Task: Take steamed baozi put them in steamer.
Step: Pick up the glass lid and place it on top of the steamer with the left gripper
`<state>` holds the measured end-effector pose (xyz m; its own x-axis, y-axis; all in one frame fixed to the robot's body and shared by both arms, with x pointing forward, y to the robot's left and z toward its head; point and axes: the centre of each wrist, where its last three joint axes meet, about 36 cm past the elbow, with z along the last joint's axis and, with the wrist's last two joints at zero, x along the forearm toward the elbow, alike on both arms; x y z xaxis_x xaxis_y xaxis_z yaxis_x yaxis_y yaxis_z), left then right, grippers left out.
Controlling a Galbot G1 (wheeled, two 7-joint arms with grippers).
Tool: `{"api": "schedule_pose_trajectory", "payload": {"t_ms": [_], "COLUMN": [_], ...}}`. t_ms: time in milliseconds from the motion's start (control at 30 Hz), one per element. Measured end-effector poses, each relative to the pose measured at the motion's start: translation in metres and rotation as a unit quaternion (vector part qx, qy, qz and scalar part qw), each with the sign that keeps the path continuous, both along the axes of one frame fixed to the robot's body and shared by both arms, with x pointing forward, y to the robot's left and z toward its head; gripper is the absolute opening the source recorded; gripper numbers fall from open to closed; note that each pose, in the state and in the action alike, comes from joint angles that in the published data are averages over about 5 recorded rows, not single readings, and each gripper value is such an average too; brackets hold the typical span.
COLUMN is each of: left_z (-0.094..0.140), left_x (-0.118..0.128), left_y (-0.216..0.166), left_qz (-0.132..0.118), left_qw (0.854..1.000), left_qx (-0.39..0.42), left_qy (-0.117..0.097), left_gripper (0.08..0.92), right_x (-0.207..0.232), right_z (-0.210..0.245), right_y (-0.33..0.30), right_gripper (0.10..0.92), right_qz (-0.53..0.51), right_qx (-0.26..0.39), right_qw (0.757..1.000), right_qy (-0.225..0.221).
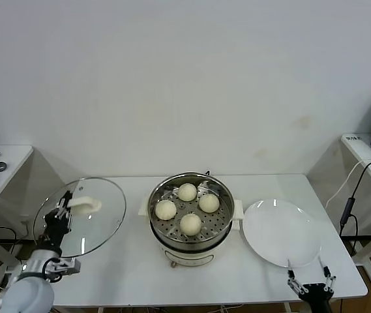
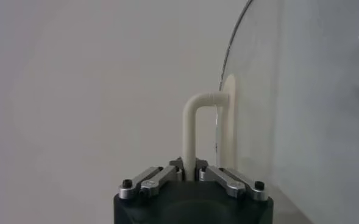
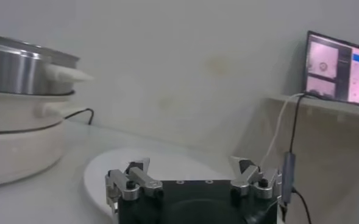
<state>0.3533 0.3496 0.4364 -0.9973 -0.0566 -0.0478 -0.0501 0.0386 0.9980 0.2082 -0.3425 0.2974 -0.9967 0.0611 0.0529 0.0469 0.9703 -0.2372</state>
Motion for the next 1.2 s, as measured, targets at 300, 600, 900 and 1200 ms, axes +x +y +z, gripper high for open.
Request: {"api": "schedule_pose_trajectory", "payload": {"t_ms": [300,600,900,1200], "left_z": [0.035,0.04,0.038,0.03], "left_x": [0.014,0.032,0.043,0.045], "left_y": [-0.071,-0.148,-0.214,-0.264], "left_qz": [-0.022,-0.049,-0.074,-0.094], "left_qw": [0.999,0.997,0.996,0.995], "left_qx": [-0.032,-0.031,-0.008,0.002], "left_qy": [0.02,0.046,0.045,0.041], "left_gripper": [0.175,0.175,0.175,0.175], "right_x": [0.006,0.01,0.009,0.009], "right_z": [-0.01,-0.021,-0.029,-0.031], "right_y": [0.018,0.032,0.038,0.038], "right_gripper": [0.823,0.823,0.823,0.823], "right_qz": [0.008,0.016,0.024,0.027], "right_qx": [-0.005,-0.017,-0.024,-0.024], "right_qw": [1.0,1.0,0.999,0.999], "right_qy": [0.006,0.014,0.021,0.024]}}
